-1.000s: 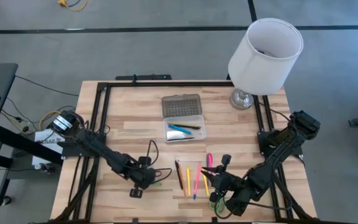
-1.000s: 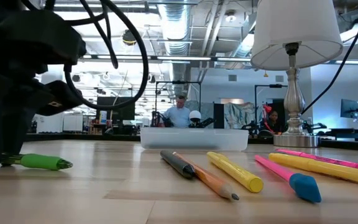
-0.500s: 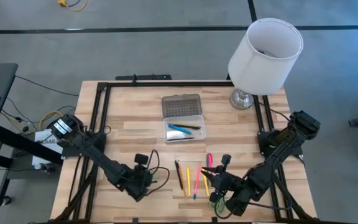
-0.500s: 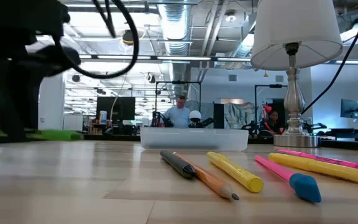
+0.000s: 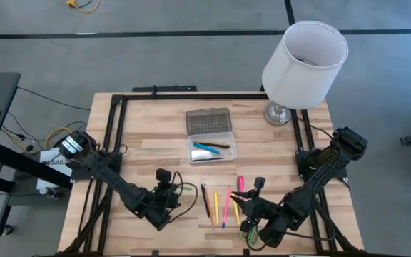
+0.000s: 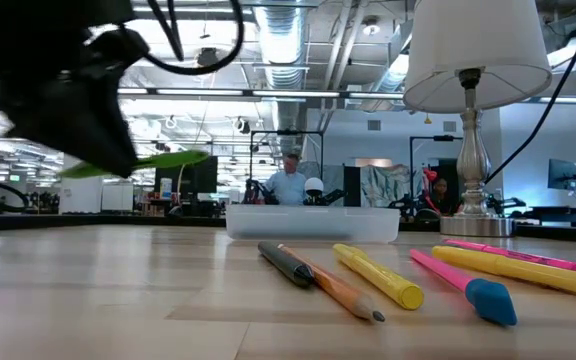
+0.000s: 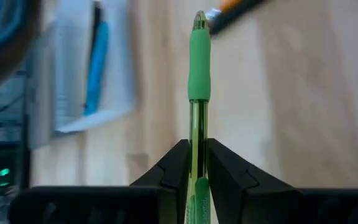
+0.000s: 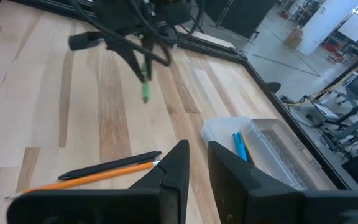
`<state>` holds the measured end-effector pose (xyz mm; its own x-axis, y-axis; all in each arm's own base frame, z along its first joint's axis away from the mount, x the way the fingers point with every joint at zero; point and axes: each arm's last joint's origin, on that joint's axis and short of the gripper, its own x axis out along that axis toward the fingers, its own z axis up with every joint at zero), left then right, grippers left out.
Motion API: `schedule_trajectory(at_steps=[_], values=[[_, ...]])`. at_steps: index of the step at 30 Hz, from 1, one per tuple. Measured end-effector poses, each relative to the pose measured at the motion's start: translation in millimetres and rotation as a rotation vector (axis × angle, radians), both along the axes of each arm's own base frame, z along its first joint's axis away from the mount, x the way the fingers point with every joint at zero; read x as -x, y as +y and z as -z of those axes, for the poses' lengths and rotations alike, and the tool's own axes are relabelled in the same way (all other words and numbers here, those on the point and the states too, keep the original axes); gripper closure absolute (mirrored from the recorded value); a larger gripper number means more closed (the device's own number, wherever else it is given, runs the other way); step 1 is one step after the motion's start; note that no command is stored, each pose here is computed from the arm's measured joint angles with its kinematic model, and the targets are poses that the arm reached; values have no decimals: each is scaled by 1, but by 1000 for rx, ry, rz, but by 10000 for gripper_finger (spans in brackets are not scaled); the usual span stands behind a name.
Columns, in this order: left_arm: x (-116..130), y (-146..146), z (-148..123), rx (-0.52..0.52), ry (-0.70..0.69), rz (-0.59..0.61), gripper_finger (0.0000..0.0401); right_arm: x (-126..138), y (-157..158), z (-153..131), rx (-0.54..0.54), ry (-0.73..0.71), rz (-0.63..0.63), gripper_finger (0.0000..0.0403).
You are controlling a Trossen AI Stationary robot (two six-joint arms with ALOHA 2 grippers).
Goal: Pick & place school supplies into a supply box
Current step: Put the green pen into the gray supply box
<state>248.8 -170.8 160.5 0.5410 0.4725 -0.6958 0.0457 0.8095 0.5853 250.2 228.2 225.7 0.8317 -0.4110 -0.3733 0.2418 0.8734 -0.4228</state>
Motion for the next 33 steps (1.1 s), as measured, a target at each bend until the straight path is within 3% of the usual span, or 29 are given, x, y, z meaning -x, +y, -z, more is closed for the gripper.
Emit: schedule_trajectory(at_steps=[8,13,21,28,33], values=[[-32,38,-4,-41,-73,-104,356,-9,-9,1,-24,24,15,349],[-59,69,-8,-34,-100,-105,356,-14,-14,5,-26,45,24,349],[-95,128,-19,111,-192,-59,356,-15,-15,5,-29,56,22,349],[-104,181,-23,207,-263,-126,356,-12,-12,5,-21,59,6,349],[-107,202,-22,283,-299,-140,356,-10,-10,5,-13,63,-4,349]])
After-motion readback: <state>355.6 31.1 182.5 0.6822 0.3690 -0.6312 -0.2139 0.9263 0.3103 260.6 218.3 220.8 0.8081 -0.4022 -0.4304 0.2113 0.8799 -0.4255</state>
